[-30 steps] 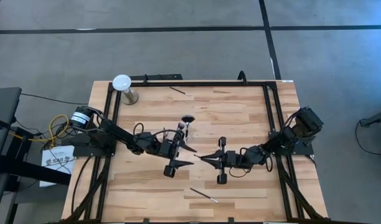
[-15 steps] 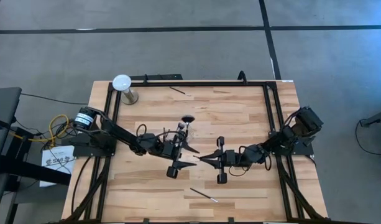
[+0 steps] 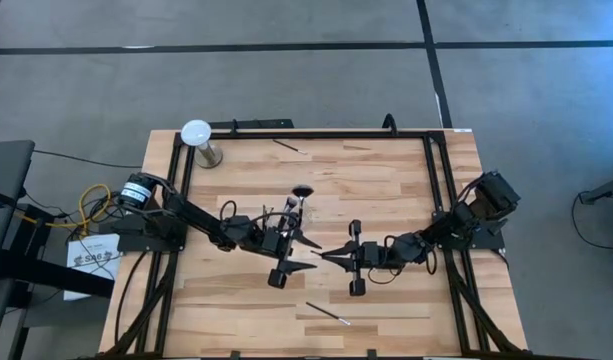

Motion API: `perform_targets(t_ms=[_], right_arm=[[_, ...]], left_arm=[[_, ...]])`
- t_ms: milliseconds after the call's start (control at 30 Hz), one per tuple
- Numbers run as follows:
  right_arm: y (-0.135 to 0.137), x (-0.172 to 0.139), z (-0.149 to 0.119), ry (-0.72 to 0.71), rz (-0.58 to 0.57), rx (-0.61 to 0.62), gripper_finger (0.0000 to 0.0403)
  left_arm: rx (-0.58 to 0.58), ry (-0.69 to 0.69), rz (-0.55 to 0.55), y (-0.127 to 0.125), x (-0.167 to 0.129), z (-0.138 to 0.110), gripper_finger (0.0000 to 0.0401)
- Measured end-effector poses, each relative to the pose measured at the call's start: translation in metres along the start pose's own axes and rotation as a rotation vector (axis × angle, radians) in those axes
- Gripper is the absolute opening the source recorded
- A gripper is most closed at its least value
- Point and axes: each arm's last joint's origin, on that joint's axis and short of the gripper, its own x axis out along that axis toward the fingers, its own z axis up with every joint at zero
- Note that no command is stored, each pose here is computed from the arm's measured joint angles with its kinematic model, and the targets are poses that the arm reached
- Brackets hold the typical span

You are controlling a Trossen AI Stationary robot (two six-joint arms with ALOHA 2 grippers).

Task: Put items in baskets/containers
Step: Put the black eyeshadow brush into the left section of the transparent organizer

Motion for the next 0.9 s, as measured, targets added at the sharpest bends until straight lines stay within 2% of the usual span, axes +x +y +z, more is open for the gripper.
perform_targets(t_ms=[167,500,700,900], right_arm=[[-0.0002,0.0001,0.0,0.0,-0.001,0.006,0.0004],[0.0001,0.0001,-0.0021,0.019,0.001,0.013,0.0004],[0.0,-0.0002,-0.003,0.027,-0.003,0.019,0.0016],[-0.0036,0.0,-0.0038,0.051,-0.134,0.015,0.0069]], left_arm=[[-0.002,0.002,0.015,0.0005,-0.0001,-0.0001,0.0173],[0.0,0.03,0.022,0.001,-0.0001,-0.0028,0.0016],[0.001,0.049,0.033,0.0019,-0.0001,-0.0045,0.0018],[0.001,0.164,0.053,0.0022,-0.0087,-0.0038,0.0015]])
